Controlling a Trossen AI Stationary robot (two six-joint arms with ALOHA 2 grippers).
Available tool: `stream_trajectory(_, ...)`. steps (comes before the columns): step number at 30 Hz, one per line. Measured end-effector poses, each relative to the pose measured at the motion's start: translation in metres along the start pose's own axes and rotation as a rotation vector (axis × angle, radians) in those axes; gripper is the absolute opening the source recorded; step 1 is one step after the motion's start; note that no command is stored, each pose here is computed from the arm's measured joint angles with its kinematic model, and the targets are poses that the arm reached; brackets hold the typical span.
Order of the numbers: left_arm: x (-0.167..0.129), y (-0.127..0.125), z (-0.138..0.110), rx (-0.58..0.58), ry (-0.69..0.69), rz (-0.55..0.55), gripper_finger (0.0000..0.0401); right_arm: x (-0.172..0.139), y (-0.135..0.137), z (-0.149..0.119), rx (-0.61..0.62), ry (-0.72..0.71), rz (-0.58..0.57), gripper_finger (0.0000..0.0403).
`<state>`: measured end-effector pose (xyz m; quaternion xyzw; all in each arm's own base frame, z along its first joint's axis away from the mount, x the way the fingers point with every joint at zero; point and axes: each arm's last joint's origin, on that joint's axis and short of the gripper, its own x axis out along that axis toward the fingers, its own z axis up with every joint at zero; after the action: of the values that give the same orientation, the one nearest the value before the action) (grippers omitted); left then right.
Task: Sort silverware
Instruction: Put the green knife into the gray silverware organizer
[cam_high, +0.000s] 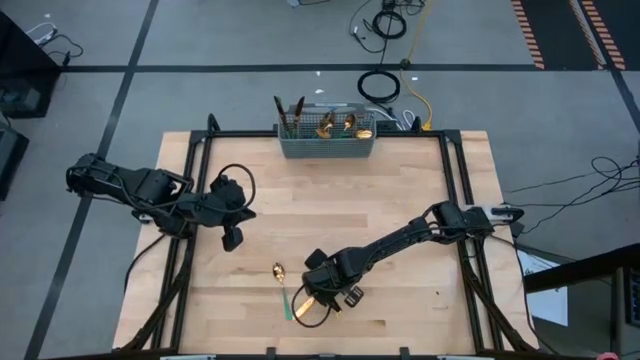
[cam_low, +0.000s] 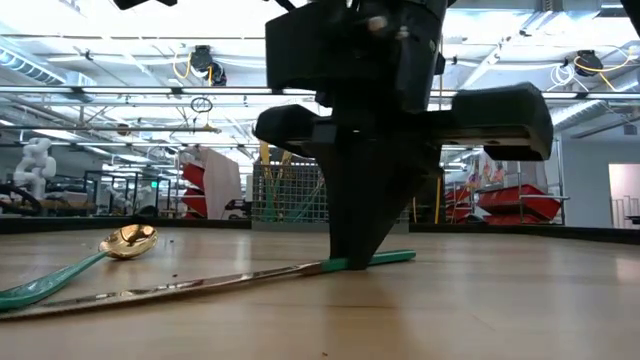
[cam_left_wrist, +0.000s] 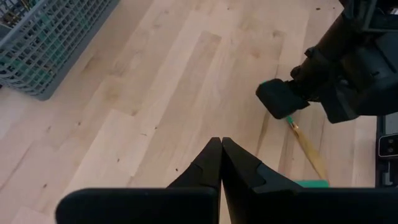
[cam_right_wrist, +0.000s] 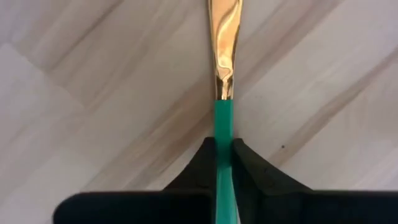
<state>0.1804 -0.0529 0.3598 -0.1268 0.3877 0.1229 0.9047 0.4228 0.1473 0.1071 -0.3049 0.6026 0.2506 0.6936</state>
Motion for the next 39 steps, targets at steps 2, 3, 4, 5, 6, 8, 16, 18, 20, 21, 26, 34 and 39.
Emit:
stream_trajectory(2, 0.0, 0.0, 0.0, 0.0, 0.0, 0.0, 0.0011, 0.0, -0.001, 0.0, 0.056, 0.0, 0.0, 0.0008)
stream_trajectory(3, 0.0, 0.0, 0.0, 0.0, 0.0, 0.0, 0.0011, -0.001, -0.001, -0.001, 0.089, 0.001, 0.0, 0.0006)
stream_trajectory(4, 0.0, 0.0, 0.0, 0.0, 0.0, 0.0, 0.0011, -0.004, -0.001, 0.0, 0.117, 0.0, 0.001, 0.0004)
stream_trajectory(5, 0.0, 0.0, 0.0, 0.0, 0.0, 0.0, 0.0011, -0.006, -0.001, 0.0, 0.143, -0.006, 0.009, 0.0004)
stream_trajectory(6, 0.0, 0.0, 0.0, 0.0, 0.001, 0.0, 0.0011, -0.011, -0.002, 0.001, 0.167, -0.019, 0.015, 0.0003)
stream_trajectory(8, 0.0, 0.0, 0.0, 0.001, 0.0, 0.0, 0.0011, -0.021, -0.003, 0.001, 0.218, -0.049, 0.016, 0.0002)
stream_trajectory(16, 0.0, 0.0, 0.0, 0.008, 0.001, 0.0, 0.0011, -0.061, -0.018, -0.009, 0.375, -0.107, -0.027, 0.0003)
stream_trajectory(18, 0.0, 0.0, 0.0, 0.009, 0.001, 0.0, 0.0011, -0.063, -0.024, -0.017, 0.412, -0.059, -0.042, 0.0003)
stream_trajectory(20, 0.0, 0.0, 0.0, 0.011, 0.001, 0.001, 0.0011, -0.062, -0.029, -0.025, 0.449, -0.019, -0.052, 0.0002)
stream_trajectory(21, 0.0, 0.0, 0.0, 0.018, 0.001, 0.001, 0.0011, -0.062, -0.033, -0.027, 0.467, -0.015, -0.057, 0.0002)
stream_trajectory(26, 0.0, 0.0, 0.0, 0.027, 0.001, 0.0, 0.0011, -0.074, -0.049, -0.034, 0.53, -0.07, -0.09, 0.0001)
stream_trajectory(34, 0.0, 0.0, -0.001, 0.038, 0.006, 0.005, 0.0011, -0.11, -0.067, -0.048, 0.547, -0.197, -0.08, 0.0001)
stream_trajectory(39, 0.0, 0.001, 0.0, 0.039, 0.0, 0.015, 0.0011, -0.115, -0.042, -0.031, 0.337, -0.242, 0.016, 0.0047)
